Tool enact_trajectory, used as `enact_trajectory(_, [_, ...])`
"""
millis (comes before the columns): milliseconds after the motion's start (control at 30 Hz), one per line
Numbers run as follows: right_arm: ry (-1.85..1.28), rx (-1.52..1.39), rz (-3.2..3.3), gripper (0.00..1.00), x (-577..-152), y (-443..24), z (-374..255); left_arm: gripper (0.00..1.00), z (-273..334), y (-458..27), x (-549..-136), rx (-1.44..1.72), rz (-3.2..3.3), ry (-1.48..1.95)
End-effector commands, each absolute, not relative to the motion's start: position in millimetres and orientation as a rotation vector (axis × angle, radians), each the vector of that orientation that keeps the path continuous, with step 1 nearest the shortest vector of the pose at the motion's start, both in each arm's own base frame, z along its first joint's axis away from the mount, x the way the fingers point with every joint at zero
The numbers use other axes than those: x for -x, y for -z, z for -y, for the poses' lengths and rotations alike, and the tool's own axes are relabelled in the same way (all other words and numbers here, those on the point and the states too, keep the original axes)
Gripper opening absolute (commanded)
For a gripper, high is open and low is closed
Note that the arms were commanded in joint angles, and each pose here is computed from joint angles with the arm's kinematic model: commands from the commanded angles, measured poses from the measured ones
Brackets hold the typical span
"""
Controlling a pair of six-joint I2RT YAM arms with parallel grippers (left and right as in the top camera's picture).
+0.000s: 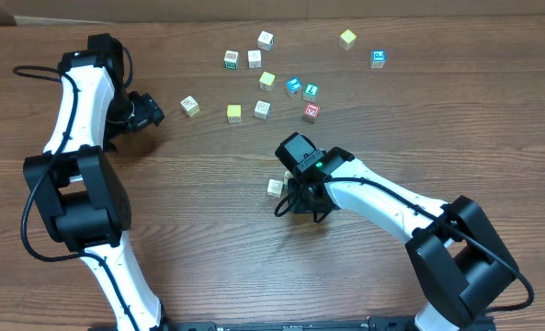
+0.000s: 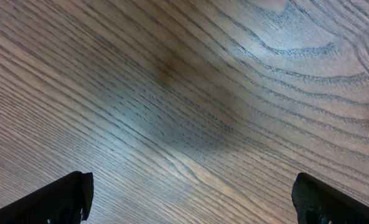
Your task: Form a circle
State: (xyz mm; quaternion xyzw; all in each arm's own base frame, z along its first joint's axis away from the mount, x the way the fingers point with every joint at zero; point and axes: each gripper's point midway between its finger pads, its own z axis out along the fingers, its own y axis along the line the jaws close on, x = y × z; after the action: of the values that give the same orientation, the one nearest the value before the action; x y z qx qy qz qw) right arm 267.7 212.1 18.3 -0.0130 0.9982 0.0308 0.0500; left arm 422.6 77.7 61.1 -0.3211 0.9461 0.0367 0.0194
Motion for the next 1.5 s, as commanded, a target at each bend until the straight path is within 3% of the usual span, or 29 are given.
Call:
enact_trajectory(0, [-0.117, 0.045, -3.018, 0.31, -275.9, -27.3, -219.0, 1.00, -74.4, -55.0, -421.5, 1.021, -2.944, -0.116])
enact_trajectory(1467, [-0.143, 0.046, -2.995, 0.29, -281.4, -29.3, -223.7, 0.99, -74.4, -55.0, -421.5, 1.021, -2.944, -0.116])
